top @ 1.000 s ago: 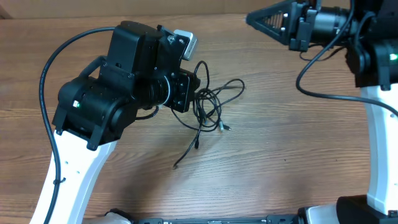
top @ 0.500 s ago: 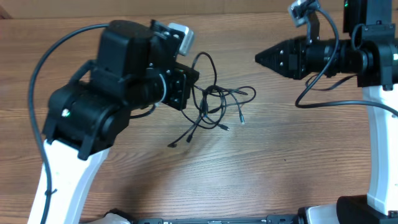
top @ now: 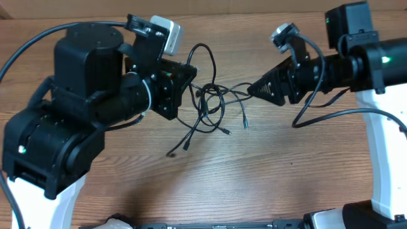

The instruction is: Untangle cables

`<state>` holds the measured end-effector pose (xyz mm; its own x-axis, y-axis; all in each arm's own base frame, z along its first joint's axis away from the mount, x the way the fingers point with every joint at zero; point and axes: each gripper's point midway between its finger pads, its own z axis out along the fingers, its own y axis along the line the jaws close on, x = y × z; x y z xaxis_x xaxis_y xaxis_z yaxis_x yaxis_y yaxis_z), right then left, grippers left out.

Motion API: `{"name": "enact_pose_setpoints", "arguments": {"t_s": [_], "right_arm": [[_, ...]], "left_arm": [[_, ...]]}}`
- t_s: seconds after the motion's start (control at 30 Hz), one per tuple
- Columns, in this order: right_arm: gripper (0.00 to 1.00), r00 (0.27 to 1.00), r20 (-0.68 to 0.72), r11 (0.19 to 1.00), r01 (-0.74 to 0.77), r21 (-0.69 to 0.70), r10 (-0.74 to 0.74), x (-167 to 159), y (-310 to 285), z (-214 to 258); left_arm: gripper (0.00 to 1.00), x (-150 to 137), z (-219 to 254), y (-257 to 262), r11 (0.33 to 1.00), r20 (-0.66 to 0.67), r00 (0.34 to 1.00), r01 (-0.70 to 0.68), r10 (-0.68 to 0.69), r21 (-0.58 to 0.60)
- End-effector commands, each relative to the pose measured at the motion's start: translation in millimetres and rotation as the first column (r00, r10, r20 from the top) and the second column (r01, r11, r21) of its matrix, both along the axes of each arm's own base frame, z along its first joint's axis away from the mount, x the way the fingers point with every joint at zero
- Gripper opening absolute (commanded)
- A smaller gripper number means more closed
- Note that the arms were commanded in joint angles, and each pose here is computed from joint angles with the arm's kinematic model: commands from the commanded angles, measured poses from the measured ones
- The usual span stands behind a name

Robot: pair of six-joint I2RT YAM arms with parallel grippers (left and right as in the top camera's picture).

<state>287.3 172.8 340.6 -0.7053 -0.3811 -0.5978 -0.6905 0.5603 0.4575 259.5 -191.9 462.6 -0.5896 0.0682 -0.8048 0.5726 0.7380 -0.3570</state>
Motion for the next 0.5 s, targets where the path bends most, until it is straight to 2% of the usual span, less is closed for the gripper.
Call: {"name": "enact_pose_setpoints", "arguments": {"t_s": [0.0, 0.4, 0.43, 0.47], "right_arm": [[0.59, 0.999, -0.018, 0.998, -0.049, -0.03, 0.049, -10, 7, -15], [0.55, 0.973, -0.127, 0.978, -0.201, -0.055, 0.192, -36, 51, -77], [0.54, 0.971, -0.124, 0.976, -0.212, -0.055, 0.204, -38, 54, -78], [0.47, 0.969, -0.118, 0.973, -0.223, -0.054, 0.215, -39, 57, -78]], "left_arm": [[0.04, -14, 23, 4, 0.999, 0.063, 0.998, 0.019, -0.017, -0.034], [0.04, -26, 39, 6, 0.997, 0.094, 0.995, 0.043, -0.038, -0.059], [0.04, -26, 39, 6, 0.997, 0.093, 0.995, 0.043, -0.038, -0.059], [0.04, -26, 39, 6, 0.997, 0.091, 0.995, 0.043, -0.038, -0.058]]}}
